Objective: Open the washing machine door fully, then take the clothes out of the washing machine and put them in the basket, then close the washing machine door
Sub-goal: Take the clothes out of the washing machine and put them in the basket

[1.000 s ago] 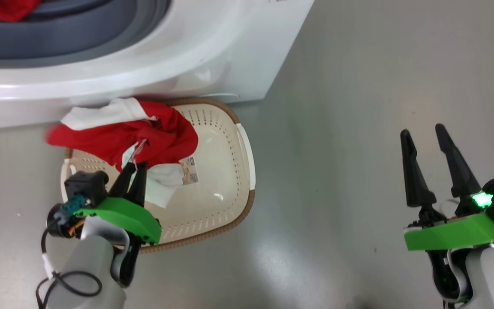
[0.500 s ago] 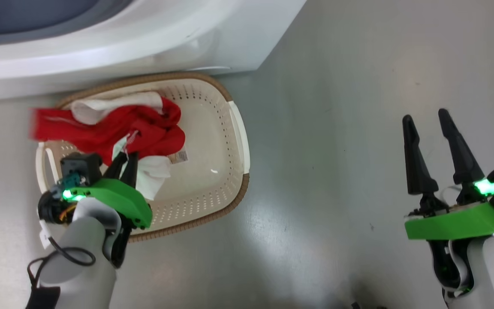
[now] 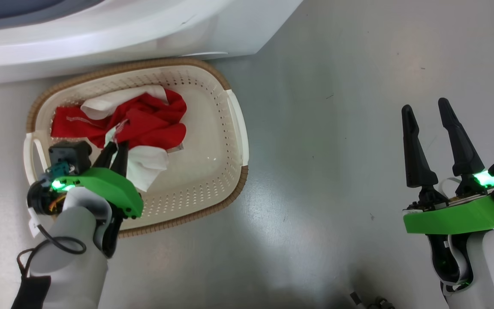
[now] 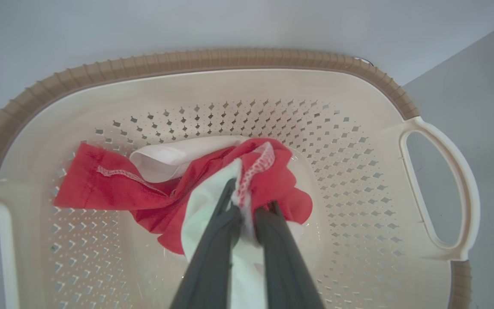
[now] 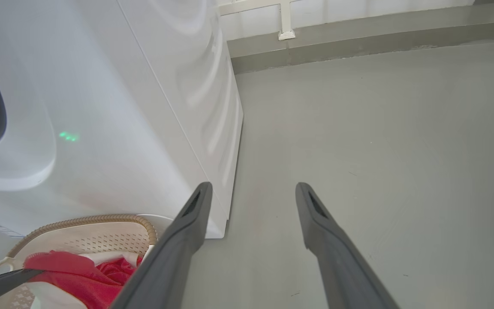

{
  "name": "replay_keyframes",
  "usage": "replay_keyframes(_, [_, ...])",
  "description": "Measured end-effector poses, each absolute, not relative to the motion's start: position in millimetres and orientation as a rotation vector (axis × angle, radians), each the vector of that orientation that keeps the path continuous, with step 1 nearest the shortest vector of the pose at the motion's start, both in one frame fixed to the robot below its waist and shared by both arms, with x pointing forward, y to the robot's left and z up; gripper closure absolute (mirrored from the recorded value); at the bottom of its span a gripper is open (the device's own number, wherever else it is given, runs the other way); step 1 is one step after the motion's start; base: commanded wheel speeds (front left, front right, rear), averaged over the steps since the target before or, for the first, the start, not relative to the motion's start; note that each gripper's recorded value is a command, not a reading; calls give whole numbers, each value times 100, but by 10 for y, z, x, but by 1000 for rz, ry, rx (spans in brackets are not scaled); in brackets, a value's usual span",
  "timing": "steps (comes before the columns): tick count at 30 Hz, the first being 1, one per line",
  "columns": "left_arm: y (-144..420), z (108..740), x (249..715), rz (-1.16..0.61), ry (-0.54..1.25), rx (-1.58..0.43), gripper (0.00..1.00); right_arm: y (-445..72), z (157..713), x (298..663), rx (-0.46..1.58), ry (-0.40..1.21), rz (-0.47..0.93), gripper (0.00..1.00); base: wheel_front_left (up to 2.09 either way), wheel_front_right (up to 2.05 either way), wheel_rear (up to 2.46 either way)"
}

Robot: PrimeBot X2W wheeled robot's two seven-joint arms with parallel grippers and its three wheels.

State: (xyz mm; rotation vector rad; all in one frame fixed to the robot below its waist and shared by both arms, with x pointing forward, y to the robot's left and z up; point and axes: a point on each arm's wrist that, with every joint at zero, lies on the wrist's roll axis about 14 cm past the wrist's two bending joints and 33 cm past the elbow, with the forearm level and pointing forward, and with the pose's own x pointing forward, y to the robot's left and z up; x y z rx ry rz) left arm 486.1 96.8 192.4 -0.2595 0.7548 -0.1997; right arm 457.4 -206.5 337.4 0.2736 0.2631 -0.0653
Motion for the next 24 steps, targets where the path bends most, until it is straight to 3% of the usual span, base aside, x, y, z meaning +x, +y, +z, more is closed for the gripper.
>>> replay_keyframes(2, [969, 1929, 4889, -196, 751, -264, 97, -2063, 3368, 4577, 274, 264, -65, 0, 0, 0, 0])
replay_keyframes(4, [969, 1943, 4914, -195, 746, -266, 77, -2061, 3377, 4589, 274, 260, -64, 0, 0, 0, 0])
replay_keyframes(6, [974, 1948, 4912, -193, 746, -266, 53, -2057, 3391, 4601, 273, 256, -62, 0, 0, 0, 0])
replay_keyframes(7, [978, 1955, 4914, -192, 745, -266, 25, -2054, 3401, 4607, 271, 253, -60, 0, 0, 0, 0])
replay_keyframes(8, [983, 1967, 4921, -191, 742, -266, 8, -2052, 3412, 4611, 270, 250, -58, 0, 0, 0, 0])
replay_keyframes(9, [987, 1979, 4927, -189, 739, -266, 0, -2051, 3420, 4612, 270, 248, -58, 0, 0, 0, 0])
replay_keyframes(24, [1139, 2352, 5034, -133, 646, -297, 0, -2013, 3713, 4672, 278, 179, -39, 0, 0, 0, 0])
